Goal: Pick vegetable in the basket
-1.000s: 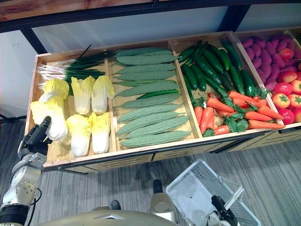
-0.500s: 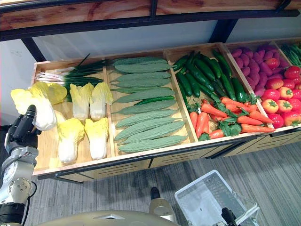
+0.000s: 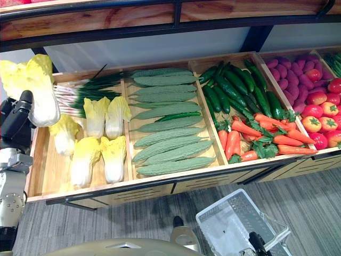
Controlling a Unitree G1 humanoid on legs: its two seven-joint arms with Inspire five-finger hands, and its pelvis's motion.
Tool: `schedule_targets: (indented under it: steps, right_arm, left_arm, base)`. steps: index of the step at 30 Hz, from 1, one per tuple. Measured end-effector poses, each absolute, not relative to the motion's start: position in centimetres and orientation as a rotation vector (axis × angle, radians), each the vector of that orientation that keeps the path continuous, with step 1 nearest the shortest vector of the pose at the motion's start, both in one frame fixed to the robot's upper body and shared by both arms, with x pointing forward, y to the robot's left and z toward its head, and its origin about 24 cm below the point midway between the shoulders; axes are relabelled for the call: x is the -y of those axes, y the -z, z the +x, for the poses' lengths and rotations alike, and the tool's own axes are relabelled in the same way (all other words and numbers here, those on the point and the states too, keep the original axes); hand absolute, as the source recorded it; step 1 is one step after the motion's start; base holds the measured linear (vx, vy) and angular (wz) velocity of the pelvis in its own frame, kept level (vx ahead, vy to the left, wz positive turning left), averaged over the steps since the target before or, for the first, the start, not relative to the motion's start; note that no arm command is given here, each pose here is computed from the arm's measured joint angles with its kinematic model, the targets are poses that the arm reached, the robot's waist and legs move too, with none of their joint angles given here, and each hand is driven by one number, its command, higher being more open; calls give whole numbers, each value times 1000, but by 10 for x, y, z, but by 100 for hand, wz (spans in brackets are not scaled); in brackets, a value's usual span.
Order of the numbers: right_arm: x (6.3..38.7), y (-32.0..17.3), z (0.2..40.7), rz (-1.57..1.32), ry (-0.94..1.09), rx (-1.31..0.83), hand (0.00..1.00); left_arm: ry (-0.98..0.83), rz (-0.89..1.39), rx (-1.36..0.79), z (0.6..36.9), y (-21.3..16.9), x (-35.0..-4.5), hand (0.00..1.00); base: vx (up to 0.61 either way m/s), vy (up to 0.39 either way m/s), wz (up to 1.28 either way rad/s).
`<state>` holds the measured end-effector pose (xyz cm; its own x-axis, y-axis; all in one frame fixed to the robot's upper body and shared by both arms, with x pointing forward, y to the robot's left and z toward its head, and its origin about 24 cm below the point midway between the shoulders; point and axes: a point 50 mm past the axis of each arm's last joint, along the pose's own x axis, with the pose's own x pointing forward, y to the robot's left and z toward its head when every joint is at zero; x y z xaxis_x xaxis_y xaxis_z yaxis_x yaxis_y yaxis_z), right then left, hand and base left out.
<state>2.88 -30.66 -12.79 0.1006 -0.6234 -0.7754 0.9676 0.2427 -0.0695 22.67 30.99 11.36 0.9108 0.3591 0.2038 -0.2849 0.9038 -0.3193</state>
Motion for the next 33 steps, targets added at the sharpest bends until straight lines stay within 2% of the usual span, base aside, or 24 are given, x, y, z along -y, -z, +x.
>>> schedule_targets:
  steps: [8, 16, 24, 33]
  right_arm:
    - [318, 113, 42, 518, 1258, -693, 0]
    - [348, 50, 80, 374, 1188, -350, 0]
    - [359, 9, 87, 253, 1160, -181, 0]
    - [361, -36, 92, 158, 1102, -6, 0]
  left_arm:
    - [-181, -284, 214, 238, -107, -280, 0]
    - [87, -193, 274, 269, -126, -226, 0]
    - [278, -168, 318, 282, -142, -191, 0]
    - [568, -116, 342, 290, -154, -121, 0]
  base:
    - [-6, 5, -7]
    - [-7, 13, -26]
    - [31, 10, -42]
    - [12, 8, -14]
